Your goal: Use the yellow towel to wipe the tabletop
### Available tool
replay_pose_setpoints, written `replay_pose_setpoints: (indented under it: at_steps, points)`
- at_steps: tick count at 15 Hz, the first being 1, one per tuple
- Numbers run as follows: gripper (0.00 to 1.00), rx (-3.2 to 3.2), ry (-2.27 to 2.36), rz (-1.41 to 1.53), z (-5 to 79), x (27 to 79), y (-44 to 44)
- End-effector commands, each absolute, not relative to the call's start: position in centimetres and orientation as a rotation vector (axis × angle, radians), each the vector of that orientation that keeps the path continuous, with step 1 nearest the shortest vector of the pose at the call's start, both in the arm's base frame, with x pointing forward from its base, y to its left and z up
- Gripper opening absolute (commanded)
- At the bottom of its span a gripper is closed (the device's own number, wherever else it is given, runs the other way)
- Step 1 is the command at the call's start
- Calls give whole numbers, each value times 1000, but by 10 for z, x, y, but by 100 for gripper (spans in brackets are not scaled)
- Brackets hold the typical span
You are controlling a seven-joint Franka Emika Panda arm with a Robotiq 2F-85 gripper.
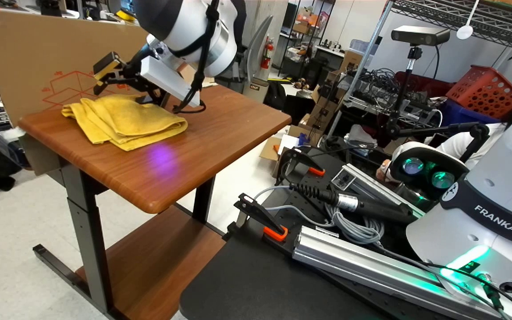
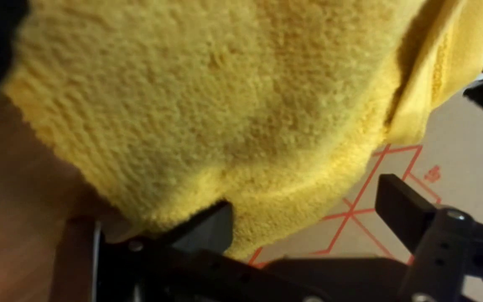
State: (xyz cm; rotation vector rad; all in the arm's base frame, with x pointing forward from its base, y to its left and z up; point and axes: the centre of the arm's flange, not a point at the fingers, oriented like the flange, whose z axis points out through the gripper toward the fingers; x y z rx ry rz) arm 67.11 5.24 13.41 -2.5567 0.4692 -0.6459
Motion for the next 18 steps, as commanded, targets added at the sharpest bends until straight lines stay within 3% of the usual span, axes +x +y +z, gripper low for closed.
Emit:
replay_pose_setpoints:
  at_steps: [1,4,12,13,18]
  points:
    - [100,-2494,566,-772,120,710,8]
    - [100,-2493,669,-826,149,721,-36]
    - [100,-2571,767,-611,284,684,-69]
    - [100,-2552,749,-682,254,703,-69]
    - [100,-2554,753,-663,255,700,-68]
